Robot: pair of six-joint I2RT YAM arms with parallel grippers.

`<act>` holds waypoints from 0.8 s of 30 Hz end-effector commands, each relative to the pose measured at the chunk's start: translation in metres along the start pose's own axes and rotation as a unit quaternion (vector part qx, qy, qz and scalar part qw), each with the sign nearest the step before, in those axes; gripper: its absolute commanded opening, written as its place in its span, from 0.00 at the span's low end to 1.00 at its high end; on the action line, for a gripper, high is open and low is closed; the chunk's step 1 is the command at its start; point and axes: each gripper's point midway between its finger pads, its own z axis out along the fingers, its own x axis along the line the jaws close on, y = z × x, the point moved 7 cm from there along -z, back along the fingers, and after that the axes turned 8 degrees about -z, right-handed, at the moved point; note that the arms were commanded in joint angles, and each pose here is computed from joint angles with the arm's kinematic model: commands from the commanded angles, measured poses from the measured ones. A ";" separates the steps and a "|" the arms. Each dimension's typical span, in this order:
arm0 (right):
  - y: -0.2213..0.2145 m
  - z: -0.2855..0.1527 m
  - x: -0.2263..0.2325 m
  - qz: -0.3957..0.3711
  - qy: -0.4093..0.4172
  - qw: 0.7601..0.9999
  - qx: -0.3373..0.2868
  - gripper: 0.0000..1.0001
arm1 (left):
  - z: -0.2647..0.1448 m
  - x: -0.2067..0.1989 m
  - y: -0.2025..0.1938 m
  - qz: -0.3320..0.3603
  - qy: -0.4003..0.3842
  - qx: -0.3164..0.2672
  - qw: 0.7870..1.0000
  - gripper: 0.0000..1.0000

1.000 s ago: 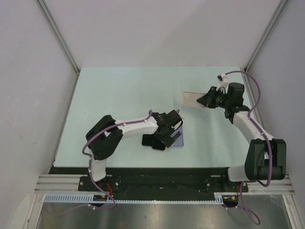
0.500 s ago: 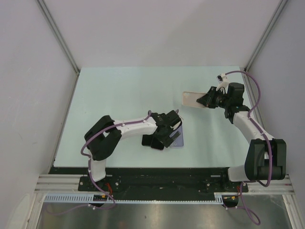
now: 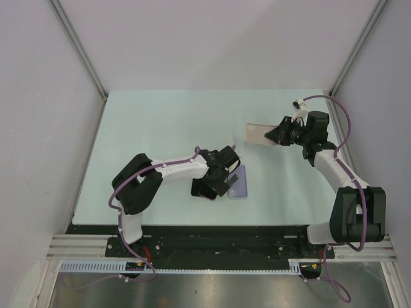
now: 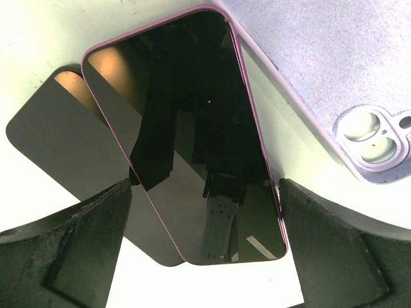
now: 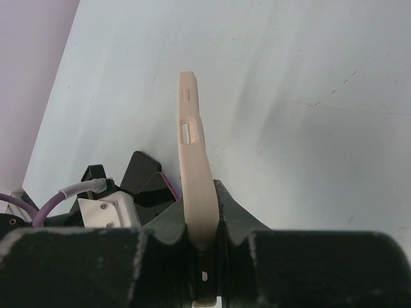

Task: Take the phone out of the phone case
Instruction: Move the phone to the center of the board.

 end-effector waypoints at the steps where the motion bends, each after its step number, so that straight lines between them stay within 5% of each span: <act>1: 0.013 -0.001 0.007 -0.016 0.013 1.000 -0.021 0.00 | -0.006 -0.001 0.005 0.004 -0.013 -0.010 1.000 1.00; 8: 0.014 -0.002 0.008 -0.017 0.015 0.999 -0.023 0.00 | 0.002 -0.004 0.002 0.008 -0.023 0.006 1.000 0.97; 12: 0.014 -0.002 0.008 -0.016 0.015 1.000 -0.022 0.00 | 0.004 -0.006 0.002 0.010 -0.026 0.009 1.000 0.62; 15: 0.014 -0.002 0.008 -0.016 0.015 0.999 -0.023 0.00 | 0.004 -0.004 0.002 0.009 -0.021 0.008 1.000 0.46; 19: 0.014 -0.002 0.008 -0.015 0.015 1.000 -0.023 0.00 | 0.003 -0.003 0.002 0.007 -0.012 0.004 1.000 0.35; 24: 0.015 -0.003 0.010 -0.015 0.018 0.999 -0.024 0.00 | 0.002 -0.001 0.003 0.006 -0.004 0.000 1.000 0.34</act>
